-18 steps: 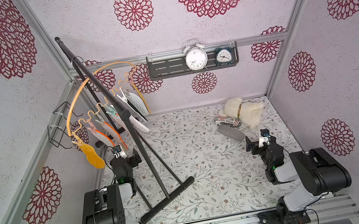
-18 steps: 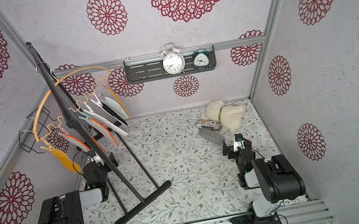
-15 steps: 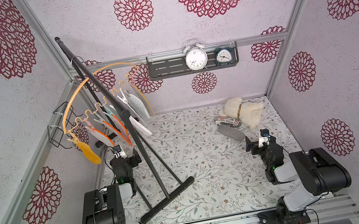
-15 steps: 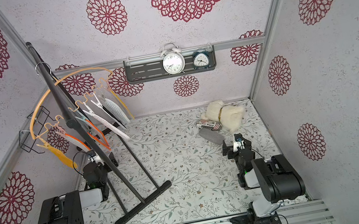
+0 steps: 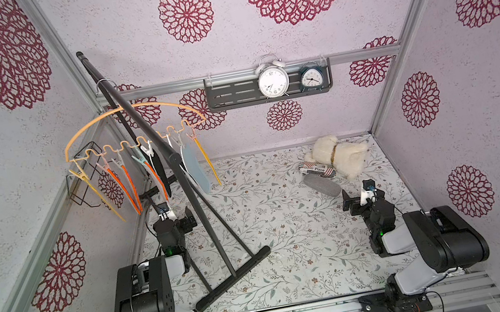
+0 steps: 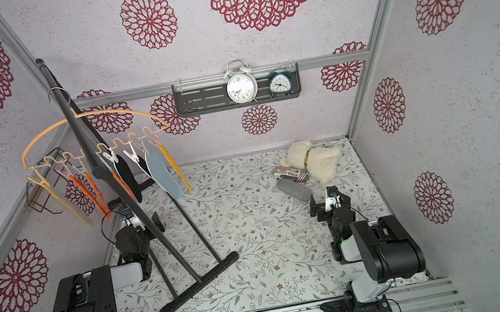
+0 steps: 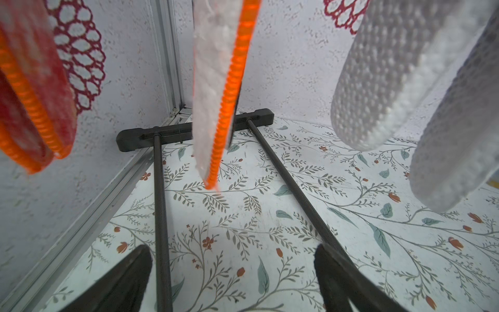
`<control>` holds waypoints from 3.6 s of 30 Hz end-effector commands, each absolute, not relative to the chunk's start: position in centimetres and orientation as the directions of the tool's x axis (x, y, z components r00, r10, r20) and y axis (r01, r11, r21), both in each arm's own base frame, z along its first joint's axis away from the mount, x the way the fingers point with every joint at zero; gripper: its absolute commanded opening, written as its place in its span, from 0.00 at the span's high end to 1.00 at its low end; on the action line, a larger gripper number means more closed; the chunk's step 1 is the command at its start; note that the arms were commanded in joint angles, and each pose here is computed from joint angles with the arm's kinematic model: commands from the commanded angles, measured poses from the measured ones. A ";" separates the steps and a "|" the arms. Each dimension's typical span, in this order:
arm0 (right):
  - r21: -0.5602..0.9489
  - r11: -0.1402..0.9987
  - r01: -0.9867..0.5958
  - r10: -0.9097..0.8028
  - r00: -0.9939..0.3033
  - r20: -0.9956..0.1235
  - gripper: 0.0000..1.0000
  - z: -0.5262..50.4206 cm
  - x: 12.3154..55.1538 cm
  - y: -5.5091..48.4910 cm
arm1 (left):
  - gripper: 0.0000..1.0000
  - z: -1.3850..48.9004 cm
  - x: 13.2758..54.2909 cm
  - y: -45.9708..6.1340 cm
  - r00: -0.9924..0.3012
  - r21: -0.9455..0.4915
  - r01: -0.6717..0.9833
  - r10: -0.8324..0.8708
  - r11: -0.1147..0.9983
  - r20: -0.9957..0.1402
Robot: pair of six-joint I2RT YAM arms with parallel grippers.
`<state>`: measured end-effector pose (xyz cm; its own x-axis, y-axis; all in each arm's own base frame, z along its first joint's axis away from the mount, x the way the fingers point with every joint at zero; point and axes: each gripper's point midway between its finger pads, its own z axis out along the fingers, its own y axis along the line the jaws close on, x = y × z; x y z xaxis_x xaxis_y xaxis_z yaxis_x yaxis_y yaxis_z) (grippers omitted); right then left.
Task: Take the shoe insoles off the hanger
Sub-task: Move the clothesline to the center of the board.
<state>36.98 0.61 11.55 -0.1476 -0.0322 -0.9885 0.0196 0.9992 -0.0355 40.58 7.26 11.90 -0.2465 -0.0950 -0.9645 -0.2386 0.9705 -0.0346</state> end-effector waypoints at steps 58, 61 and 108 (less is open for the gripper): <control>0.122 0.513 -0.849 -0.065 -0.180 -0.982 0.12 29.1 19.5 40.4 | 0.03 16.3 23.1 1.8 -0.495 -0.482 -0.597 -0.767 0.641 -0.408; 0.122 0.468 -0.875 -0.053 -0.166 -0.985 0.10 29.4 18.8 43.2 | 0.00 16.5 23.1 2.3 -0.469 -0.482 -0.602 -0.771 0.636 -0.431; 0.081 0.954 -0.287 0.024 -0.198 -0.980 0.10 27.1 38.6 28.3 | 0.03 24.0 23.1 -2.0 -0.456 -0.666 -0.208 -0.674 0.716 -0.581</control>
<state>36.16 30.05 25.20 -0.2327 -0.0293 -0.9721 -0.3558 0.9328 0.0571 22.63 -0.38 22.74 -0.4262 -0.7091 -0.5617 -0.3282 0.6998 -0.6344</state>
